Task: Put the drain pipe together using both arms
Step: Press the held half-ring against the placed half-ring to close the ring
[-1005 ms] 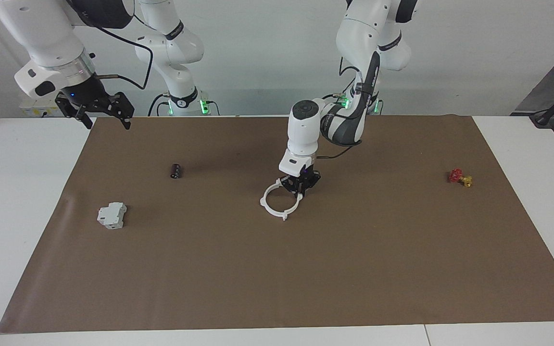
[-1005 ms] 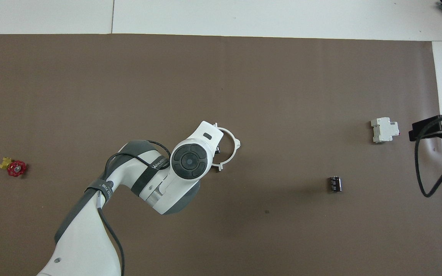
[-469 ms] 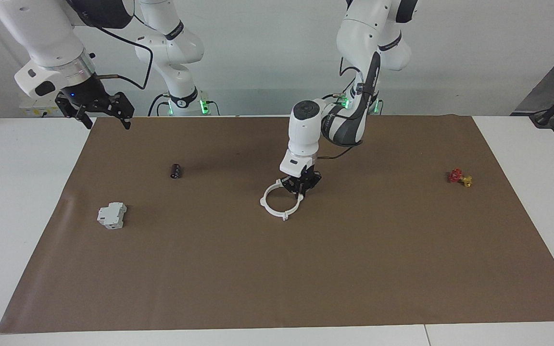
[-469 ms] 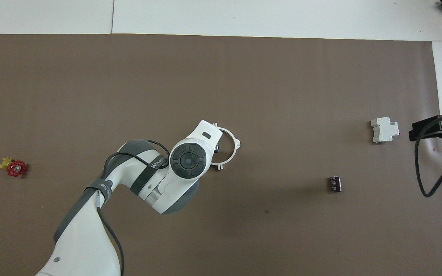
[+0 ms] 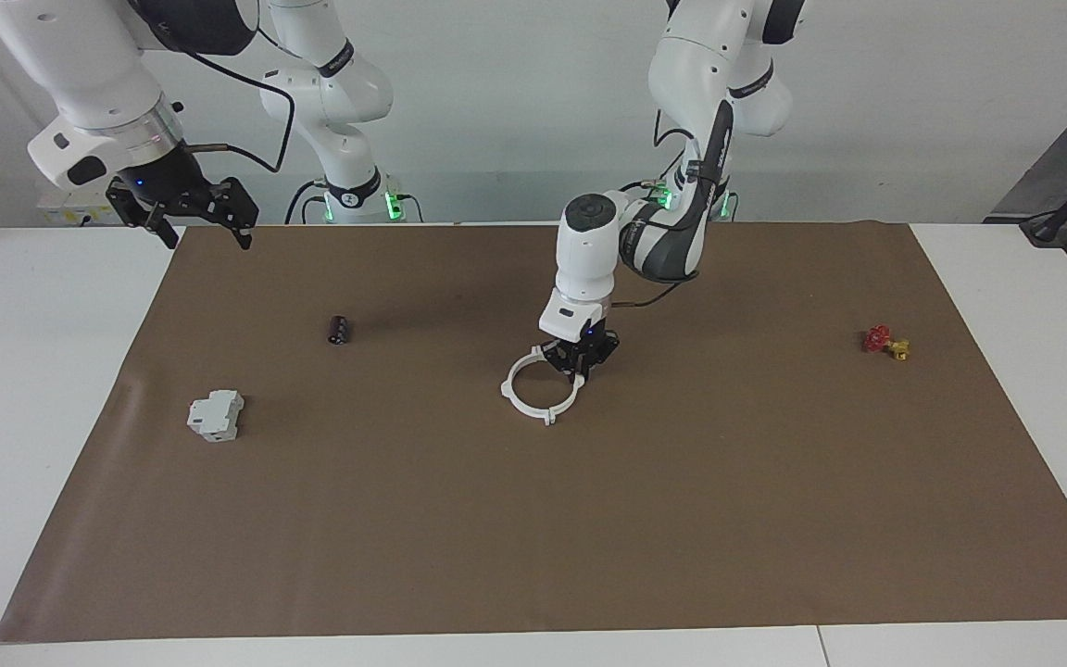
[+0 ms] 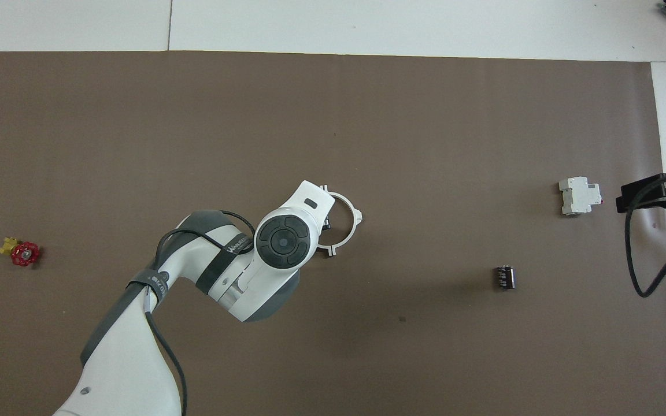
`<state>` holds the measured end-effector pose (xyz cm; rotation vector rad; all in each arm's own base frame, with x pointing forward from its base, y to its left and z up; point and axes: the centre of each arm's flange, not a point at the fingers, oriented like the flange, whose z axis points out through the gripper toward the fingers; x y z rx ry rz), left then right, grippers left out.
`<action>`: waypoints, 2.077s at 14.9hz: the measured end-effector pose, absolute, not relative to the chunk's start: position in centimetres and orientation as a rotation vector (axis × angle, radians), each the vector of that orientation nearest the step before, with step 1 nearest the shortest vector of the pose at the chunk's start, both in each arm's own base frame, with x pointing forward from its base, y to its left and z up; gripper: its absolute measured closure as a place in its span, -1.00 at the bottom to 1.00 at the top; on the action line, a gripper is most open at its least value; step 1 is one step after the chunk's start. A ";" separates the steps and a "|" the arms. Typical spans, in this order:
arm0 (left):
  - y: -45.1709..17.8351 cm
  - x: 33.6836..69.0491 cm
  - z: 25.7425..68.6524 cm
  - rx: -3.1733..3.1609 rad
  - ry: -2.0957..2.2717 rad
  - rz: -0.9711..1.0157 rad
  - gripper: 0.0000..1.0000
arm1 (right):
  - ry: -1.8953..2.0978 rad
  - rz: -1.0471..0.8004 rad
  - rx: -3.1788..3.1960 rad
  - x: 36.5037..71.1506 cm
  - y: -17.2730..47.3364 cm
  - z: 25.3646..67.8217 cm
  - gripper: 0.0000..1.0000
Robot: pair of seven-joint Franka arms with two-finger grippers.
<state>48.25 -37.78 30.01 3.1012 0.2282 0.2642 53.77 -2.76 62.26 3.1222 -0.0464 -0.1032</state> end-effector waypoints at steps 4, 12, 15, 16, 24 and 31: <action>-37.8 48.3 30.1 3.099 0.229 0.267 0.59 | -0.046 -0.103 3.122 53.8 -2.8 62.3 -1.00; -37.9 48.2 30.1 3.098 0.225 0.267 0.59 | -0.046 -0.103 3.122 53.8 -2.8 62.3 -1.00; -38.0 48.2 30.0 3.098 0.224 0.266 0.59 | -0.046 -0.103 3.122 53.8 -2.8 62.3 -1.00; -38.0 48.2 30.0 3.099 0.224 0.266 0.59 | -0.046 -0.103 3.122 53.8 -2.8 62.3 -1.00; -38.0 48.1 30.0 3.099 0.223 0.265 0.30 | -0.046 -0.103 3.122 53.8 -2.8 62.3 -1.00; -37.8 48.1 29.9 3.110 0.229 0.253 -0.75 | -0.046 -0.103 3.122 53.8 -2.8 62.3 -1.00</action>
